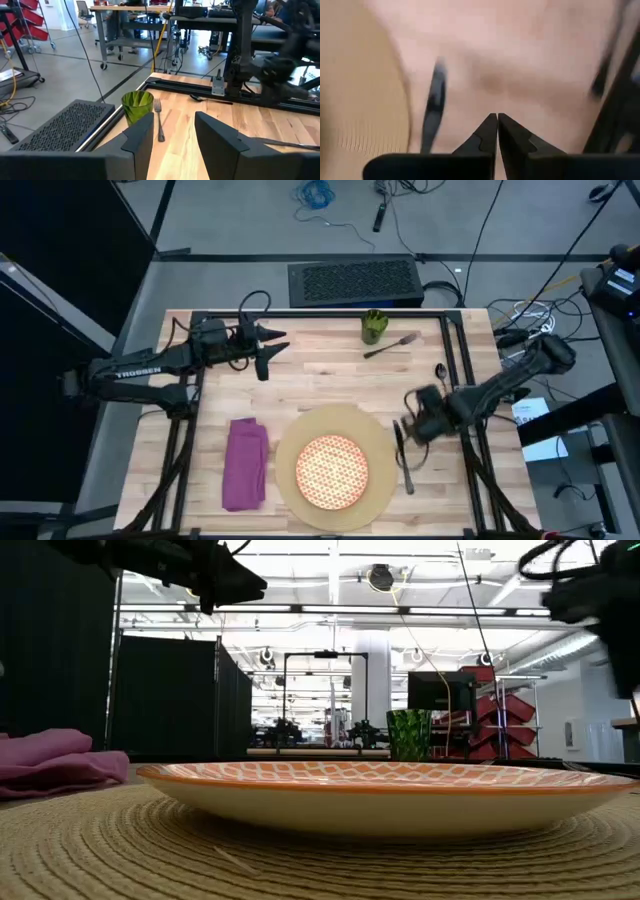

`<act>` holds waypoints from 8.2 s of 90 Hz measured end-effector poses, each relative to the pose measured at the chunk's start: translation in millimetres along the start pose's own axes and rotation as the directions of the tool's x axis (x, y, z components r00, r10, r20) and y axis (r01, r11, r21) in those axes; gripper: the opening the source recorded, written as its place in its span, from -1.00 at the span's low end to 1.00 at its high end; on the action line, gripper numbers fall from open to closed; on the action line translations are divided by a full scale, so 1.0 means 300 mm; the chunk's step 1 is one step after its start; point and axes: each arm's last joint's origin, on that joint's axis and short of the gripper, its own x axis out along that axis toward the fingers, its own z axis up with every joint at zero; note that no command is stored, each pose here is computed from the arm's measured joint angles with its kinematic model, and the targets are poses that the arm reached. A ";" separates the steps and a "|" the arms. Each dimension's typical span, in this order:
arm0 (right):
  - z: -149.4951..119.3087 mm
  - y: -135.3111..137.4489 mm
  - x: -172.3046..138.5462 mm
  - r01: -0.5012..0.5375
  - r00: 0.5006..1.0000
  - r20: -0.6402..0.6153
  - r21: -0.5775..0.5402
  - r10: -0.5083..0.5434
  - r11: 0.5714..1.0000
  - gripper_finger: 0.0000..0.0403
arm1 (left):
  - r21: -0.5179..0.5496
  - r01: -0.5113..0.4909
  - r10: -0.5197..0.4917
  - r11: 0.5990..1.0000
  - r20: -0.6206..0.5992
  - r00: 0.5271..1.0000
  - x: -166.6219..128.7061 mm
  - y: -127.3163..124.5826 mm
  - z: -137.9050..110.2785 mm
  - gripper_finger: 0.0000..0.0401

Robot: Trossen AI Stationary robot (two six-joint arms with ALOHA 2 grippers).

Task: Set table place
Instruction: Move the black spoon to the right of the table knife, then put the black fork on top of the purple table napkin

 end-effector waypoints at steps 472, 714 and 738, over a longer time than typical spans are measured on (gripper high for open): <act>-0.149 0.036 0.136 -0.094 0.926 -0.346 0.177 0.151 0.980 -1.00 | 0.025 0.001 0.000 1.000 -0.024 1.000 -0.004 0.000 -0.006 -0.34; 0.681 -0.164 0.273 -0.035 0.992 0.123 -0.018 0.037 0.999 -0.30 | 0.057 -0.182 0.184 0.982 -0.033 0.982 0.001 0.018 -0.011 -0.34; 0.739 -0.226 0.365 -0.058 0.997 0.044 0.023 0.057 0.998 -0.30 | 0.057 -0.182 0.184 0.982 -0.033 0.982 0.001 0.018 -0.011 -0.34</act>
